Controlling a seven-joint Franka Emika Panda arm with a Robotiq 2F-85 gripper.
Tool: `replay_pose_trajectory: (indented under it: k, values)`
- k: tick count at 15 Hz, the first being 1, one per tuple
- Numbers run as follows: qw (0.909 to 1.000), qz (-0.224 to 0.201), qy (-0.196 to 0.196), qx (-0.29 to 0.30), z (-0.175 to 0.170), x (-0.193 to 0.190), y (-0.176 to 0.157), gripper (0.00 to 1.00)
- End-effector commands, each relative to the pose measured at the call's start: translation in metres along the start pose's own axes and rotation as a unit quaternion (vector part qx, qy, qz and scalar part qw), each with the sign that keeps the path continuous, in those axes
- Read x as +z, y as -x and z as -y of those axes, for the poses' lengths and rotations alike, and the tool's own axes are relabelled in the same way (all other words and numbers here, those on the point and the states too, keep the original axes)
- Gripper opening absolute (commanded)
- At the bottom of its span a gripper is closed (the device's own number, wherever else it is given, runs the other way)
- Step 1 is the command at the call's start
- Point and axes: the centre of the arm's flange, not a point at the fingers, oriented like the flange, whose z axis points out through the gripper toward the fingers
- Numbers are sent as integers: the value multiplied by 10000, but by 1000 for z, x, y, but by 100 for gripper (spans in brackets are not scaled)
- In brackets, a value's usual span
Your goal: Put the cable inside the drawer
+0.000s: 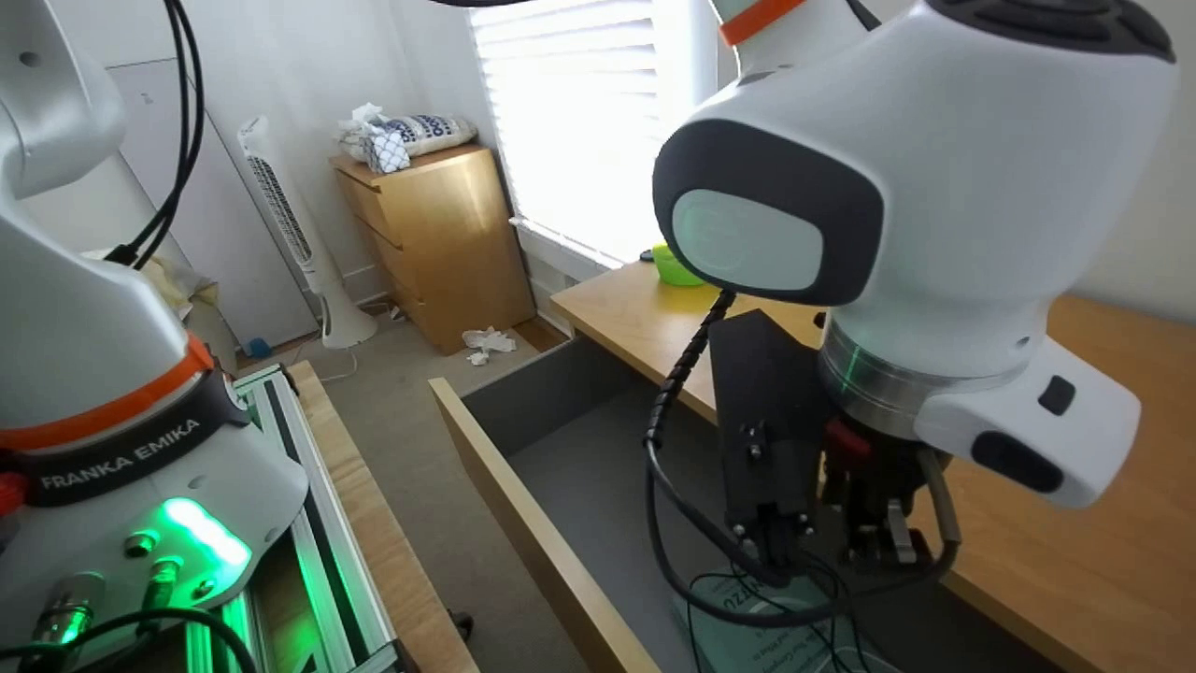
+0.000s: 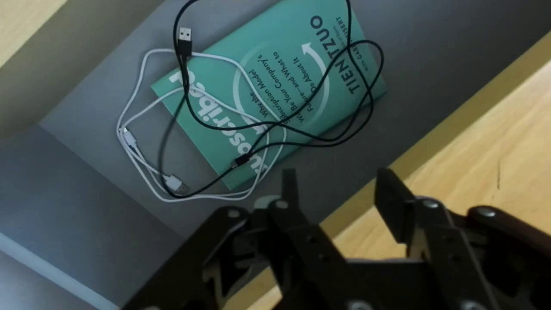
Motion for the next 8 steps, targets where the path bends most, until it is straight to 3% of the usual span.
replay_pose_trajectory:
  k: [1, 3, 4, 8]
  values:
    - [9974, 64, 185, -688, 23, -27, -5, 81]
    - [9891, 1, 502, -1384, 43, -50, -5, 97]
    - [9835, -19, 659, -1683, 52, -62, -7, 100]
    - [9551, -102, 1197, -2708, 98, -104, -16, 100]
